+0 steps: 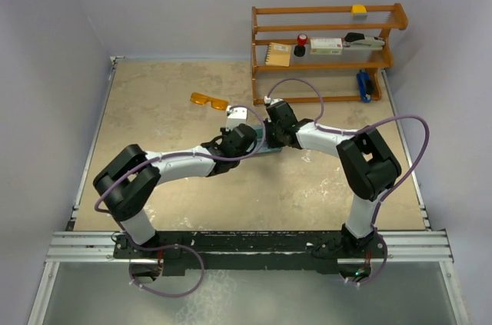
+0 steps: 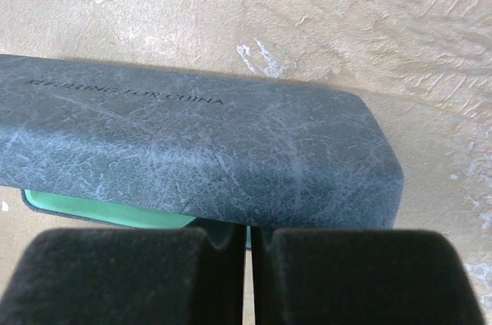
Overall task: Organize the sunglasses
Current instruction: Place the glasses cleaning cloth in the sunglasses case, then adjust the sunglasses case at the center of the board.
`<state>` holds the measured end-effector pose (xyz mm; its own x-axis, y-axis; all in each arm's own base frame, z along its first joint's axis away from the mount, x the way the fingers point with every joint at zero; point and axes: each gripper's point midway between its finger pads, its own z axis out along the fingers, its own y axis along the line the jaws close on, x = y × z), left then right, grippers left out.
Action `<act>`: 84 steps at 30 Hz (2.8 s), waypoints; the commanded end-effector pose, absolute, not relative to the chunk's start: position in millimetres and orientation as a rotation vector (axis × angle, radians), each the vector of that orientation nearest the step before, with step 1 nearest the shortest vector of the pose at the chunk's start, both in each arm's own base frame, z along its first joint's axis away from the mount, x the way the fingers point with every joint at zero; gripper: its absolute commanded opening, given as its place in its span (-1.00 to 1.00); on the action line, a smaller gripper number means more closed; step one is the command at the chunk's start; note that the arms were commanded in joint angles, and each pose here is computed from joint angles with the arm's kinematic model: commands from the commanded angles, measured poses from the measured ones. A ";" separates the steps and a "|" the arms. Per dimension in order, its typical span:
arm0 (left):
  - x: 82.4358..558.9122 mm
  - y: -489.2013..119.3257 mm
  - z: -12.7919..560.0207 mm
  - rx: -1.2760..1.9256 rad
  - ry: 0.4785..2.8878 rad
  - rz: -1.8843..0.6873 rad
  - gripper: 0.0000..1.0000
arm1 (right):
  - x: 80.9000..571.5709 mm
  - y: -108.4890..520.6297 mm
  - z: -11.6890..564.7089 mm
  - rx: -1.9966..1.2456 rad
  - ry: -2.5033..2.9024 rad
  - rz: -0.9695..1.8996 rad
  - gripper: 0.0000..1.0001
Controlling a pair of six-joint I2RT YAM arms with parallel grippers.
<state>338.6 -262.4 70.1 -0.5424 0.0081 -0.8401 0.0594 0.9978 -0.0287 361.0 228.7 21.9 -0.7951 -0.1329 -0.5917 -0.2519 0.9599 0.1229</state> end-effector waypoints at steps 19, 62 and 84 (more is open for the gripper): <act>363.1 -248.8 123.0 0.045 2.023 -0.055 -0.96 | 354.5 219.8 102.0 -0.245 2.339 0.297 -1.00; 427.4 -254.5 94.7 0.103 2.020 -0.083 -1.00 | 345.9 222.1 33.0 -0.179 2.463 0.259 -1.00; 387.0 -261.3 92.5 0.103 2.056 -0.262 -1.00 | 381.5 228.7 33.0 -0.195 2.448 0.200 -1.00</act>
